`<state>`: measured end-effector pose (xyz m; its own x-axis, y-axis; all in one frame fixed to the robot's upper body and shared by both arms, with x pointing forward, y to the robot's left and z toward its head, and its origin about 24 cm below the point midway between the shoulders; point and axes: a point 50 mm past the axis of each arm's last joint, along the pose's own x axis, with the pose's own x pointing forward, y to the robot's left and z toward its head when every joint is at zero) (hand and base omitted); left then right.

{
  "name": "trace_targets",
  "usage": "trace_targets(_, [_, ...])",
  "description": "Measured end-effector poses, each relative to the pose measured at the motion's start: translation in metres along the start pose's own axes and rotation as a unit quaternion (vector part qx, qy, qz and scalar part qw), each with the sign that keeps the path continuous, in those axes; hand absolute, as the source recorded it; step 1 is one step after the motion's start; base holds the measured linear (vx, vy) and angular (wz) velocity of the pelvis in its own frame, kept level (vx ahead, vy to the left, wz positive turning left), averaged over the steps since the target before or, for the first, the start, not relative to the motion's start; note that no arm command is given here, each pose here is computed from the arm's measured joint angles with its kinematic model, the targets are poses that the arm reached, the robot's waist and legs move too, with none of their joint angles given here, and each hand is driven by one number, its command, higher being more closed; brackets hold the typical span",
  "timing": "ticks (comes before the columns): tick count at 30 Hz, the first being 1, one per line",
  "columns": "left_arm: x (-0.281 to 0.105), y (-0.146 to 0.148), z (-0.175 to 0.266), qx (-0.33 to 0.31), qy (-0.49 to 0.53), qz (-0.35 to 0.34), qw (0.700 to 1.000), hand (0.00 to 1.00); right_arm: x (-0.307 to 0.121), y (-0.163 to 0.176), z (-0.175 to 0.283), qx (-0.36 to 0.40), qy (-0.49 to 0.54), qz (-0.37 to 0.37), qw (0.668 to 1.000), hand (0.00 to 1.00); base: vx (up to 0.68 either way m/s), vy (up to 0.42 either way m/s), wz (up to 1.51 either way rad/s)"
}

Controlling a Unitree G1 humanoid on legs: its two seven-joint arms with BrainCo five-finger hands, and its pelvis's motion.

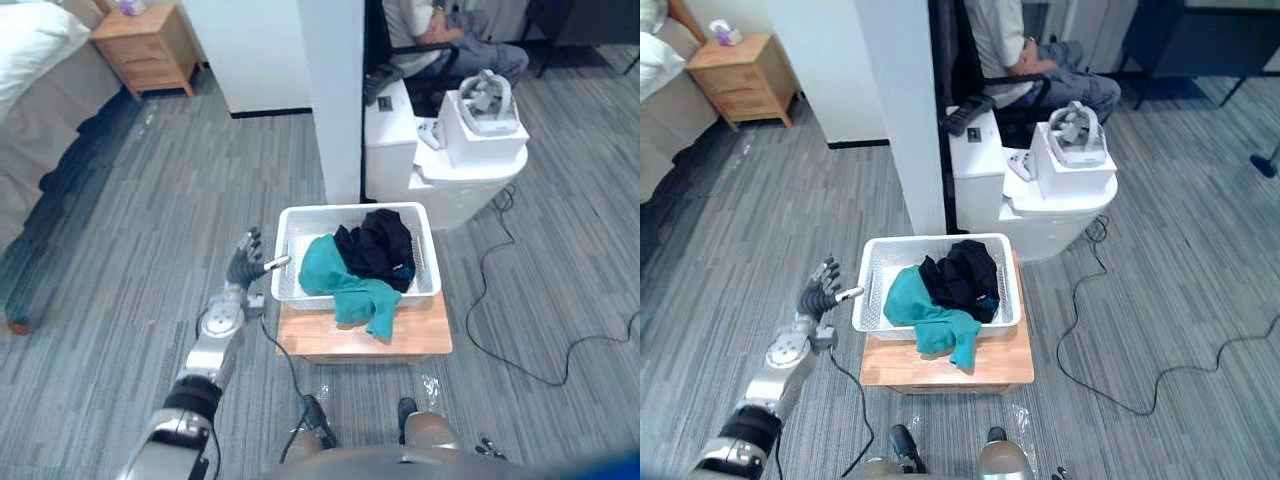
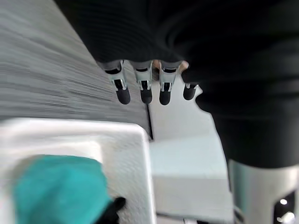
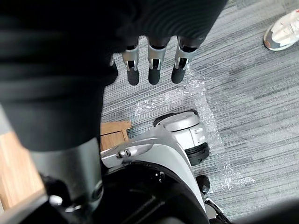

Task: Tidy the bed and pick cloth on bed and put in laundry

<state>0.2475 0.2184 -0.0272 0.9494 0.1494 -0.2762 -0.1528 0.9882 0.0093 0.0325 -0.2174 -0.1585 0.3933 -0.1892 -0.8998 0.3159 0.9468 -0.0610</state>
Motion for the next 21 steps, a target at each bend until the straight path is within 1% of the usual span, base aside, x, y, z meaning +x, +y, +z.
trace_targets(3, [-0.019,0.0,-0.029,-0.032,0.046,0.01,0.998,0.0,0.0,-0.001,-0.004,0.001,0.011,-0.002,1.0,0.0,0.12,0.008,0.23])
trace_targets(6, [-0.036,0.007,-0.059,-0.061,0.103,0.04,0.992,0.0,0.001,-0.002,-0.002,0.001,0.012,-0.003,1.0,0.0,0.13,0.014,0.04])
trace_targets(7, [-0.042,0.011,-0.07,-0.065,0.126,0.051,0.989,0.0,0.002,-0.002,-0.002,-0.006,0.015,-0.004,1.0,0.0,0.09,0.011,-0.05])
trace_targets(10, [-0.054,0.018,-0.088,-0.069,0.155,0.072,0.983,0.0,0.004,-0.003,0.0,-0.016,0.024,-0.003,1.0,0.0,0.04,-0.008,0.05])
trace_targets(11, [-0.061,0.022,-0.097,-0.079,0.165,0.092,0.979,0.0,0.004,-0.004,0.0,-0.021,0.028,-0.002,0.999,0.0,0.0,-0.027,0.05])
trace_targets(14, [-0.075,0.031,-0.117,-0.088,0.204,0.122,0.967,0.0,0.005,-0.006,-0.002,-0.03,0.04,0.007,0.999,0.0,-0.01,-0.024,0.0])
trace_targets(17, [-0.087,0.035,-0.13,-0.103,0.232,0.128,0.959,0.0,0.006,-0.006,-0.003,-0.035,0.045,0.018,0.998,0.0,0.0,0.0,0.0])
trace_targets(21, [-0.104,0.027,-0.149,-0.11,0.275,0.095,0.95,0.0,0.006,-0.005,-0.004,-0.04,0.052,0.034,0.997,0.0,0.0,0.0,0.0])
